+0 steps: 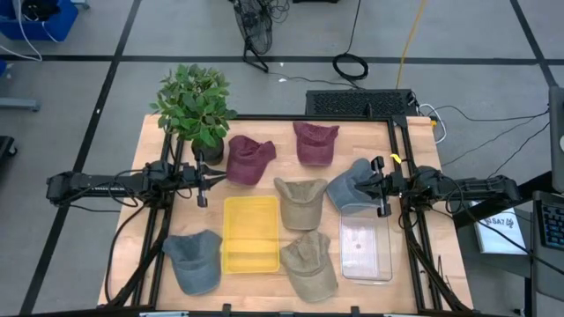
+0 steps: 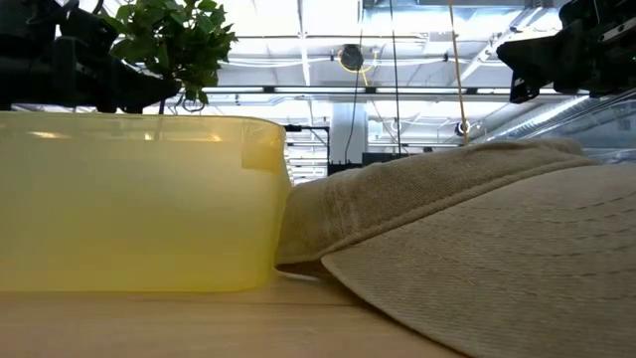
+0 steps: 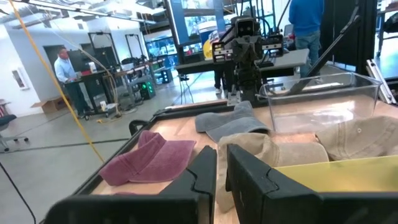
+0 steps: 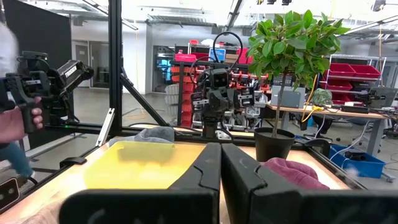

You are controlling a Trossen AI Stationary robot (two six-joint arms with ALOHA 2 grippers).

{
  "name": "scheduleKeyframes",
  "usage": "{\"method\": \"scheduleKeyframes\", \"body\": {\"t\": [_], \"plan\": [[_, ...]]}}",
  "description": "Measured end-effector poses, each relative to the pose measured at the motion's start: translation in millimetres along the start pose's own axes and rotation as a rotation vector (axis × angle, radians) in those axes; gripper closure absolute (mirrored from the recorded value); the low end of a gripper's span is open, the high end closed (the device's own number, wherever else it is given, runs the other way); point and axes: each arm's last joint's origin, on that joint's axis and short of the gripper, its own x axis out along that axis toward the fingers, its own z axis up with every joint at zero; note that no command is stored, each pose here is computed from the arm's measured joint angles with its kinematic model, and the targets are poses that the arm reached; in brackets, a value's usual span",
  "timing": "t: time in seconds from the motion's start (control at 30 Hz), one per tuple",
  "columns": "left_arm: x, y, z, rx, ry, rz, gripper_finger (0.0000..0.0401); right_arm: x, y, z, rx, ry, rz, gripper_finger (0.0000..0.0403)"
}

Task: Pick & Place hat
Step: Put the top brown cap into the transparent bin

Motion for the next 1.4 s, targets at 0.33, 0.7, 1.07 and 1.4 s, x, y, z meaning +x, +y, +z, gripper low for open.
{"method": "scheduleKeyframes", "body": {"t": [0.33,0.7,1.07,1.4], "plan": [[0.0,-0.7,0.2,-0.215,-0.002,-0.025,0.0354,0.0,0.0,0.1,0.002,-0.001,0.0,0.0403],[0.0,-1.5,0.6,-0.35,-0.004,-0.055,0.0354,0.0,0.0,1.0,-0.002,-0.01,0.0,0.0403],[-0.3,-0.4,6.4,-0.342,-0.064,-0.053,0.0354,-0.1,-0.2,3.0,-0.004,-0.03,-0.005,0.0403],[-0.1,-1.1,3.1,-0.373,-0.028,-0.056,0.0354,0.0,-0.2,1.7,0.0,-0.017,-0.005,0.0403]]}}
